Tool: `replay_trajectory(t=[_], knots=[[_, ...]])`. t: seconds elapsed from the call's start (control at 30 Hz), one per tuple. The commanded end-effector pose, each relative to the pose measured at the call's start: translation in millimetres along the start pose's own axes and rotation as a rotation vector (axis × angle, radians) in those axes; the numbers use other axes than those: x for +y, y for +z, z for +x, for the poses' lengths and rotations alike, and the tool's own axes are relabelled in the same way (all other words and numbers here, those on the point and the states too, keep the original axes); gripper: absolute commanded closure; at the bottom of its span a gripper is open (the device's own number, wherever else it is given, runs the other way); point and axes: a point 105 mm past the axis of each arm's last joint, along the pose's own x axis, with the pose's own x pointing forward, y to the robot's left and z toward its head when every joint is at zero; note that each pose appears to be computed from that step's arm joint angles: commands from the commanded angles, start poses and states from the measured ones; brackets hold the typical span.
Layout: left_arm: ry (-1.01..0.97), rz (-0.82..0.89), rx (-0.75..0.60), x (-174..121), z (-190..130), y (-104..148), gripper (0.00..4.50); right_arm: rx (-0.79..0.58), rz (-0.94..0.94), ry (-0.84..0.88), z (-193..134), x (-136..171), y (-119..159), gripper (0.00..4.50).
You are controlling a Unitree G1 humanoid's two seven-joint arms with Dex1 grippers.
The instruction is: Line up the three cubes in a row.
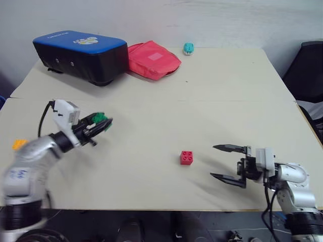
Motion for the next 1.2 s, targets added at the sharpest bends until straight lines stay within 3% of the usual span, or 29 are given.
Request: replay_trajectory(t=[0.03,0.23,0.4,0.57,0.67,1.2], knots=[[-0.369,0.121,-0.010,-30,22,1,2.99,-0.015,-0.037,-0.010,-6,-2,15,0.00],[-0.582,0.265,0.059,-50,66,-33,2.99,-0.019,-0.036,-0.040,-4,5,21,0.00],[-0.655,0.270,0.087,-69,94,-58,2.99,-0.007,-0.022,-0.099,-8,12,24,0.00],[-0.634,0.299,0.051,-80,127,-63,2.99,-0.002,-0.028,-0.127,-13,17,29,0.00],[-0.646,0.288,0.025,-81,130,-59,2.99,-0.004,-0.020,-0.141,-15,21,30,0.00],[-0.618,0.336,0.152,-62,118,-69,2.99,-0.008,-0.010,-0.149,-22,28,14,0.00]])
